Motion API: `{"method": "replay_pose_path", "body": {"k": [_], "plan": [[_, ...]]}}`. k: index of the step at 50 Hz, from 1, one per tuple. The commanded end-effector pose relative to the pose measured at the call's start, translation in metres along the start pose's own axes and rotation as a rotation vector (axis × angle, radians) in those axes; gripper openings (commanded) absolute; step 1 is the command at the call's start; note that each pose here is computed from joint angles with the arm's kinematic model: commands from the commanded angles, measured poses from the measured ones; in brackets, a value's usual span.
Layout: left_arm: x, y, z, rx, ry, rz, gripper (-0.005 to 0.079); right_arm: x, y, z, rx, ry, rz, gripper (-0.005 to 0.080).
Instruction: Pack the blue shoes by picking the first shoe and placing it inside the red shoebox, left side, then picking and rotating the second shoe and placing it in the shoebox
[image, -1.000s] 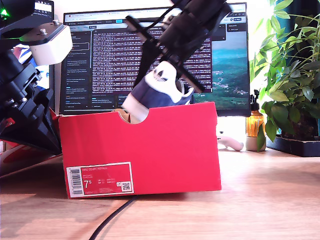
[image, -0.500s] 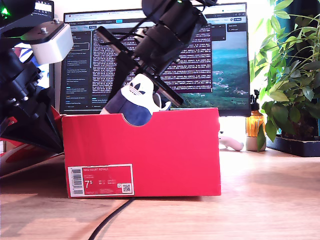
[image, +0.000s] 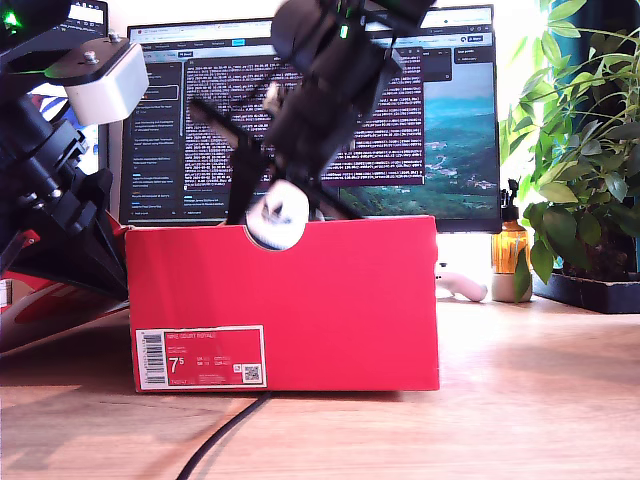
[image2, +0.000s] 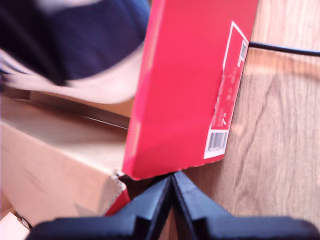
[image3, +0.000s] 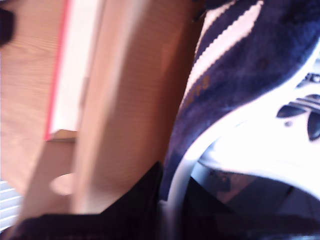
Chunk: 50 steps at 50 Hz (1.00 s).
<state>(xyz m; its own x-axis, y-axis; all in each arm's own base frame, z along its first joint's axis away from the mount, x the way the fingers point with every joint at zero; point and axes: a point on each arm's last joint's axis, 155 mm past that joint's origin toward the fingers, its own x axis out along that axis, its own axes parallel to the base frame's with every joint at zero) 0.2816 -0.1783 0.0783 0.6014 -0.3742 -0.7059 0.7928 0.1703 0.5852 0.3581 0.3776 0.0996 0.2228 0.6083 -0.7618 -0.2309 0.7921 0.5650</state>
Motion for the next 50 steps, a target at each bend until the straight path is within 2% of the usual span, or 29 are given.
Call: {"method": "replay_pose_path", "body": {"k": [1,17,29,39,44,50], "plan": [[0.001,0.004,0.004,0.009,-0.012,0.013,-0.0019,-0.004,0.021,0.012,-0.047,-0.043,0.041,-0.0012],[0.001,0.005,0.005,0.043,-0.014,0.015,-0.0019,0.002,0.036,0.012,-0.046,-0.066,0.075,-0.0013],[0.001,0.005,0.005,0.043,-0.014,0.014,-0.0019,0.004,0.033,0.013,-0.032,-0.074,0.055,-0.0010],[0.001,0.005,0.005,0.043,-0.013,0.015,-0.0019,0.005,0.028,0.009,-0.027,-0.063,0.031,0.0087],[0.001,0.005,0.005,0.043,-0.014,0.015,-0.0019,0.005,0.026,0.008,-0.025,-0.061,0.021,0.0172],[0.001,0.005,0.005,0.042,-0.013,0.015,-0.0019,0.005,0.026,0.008,-0.027,-0.061,0.022,0.0199]]}}
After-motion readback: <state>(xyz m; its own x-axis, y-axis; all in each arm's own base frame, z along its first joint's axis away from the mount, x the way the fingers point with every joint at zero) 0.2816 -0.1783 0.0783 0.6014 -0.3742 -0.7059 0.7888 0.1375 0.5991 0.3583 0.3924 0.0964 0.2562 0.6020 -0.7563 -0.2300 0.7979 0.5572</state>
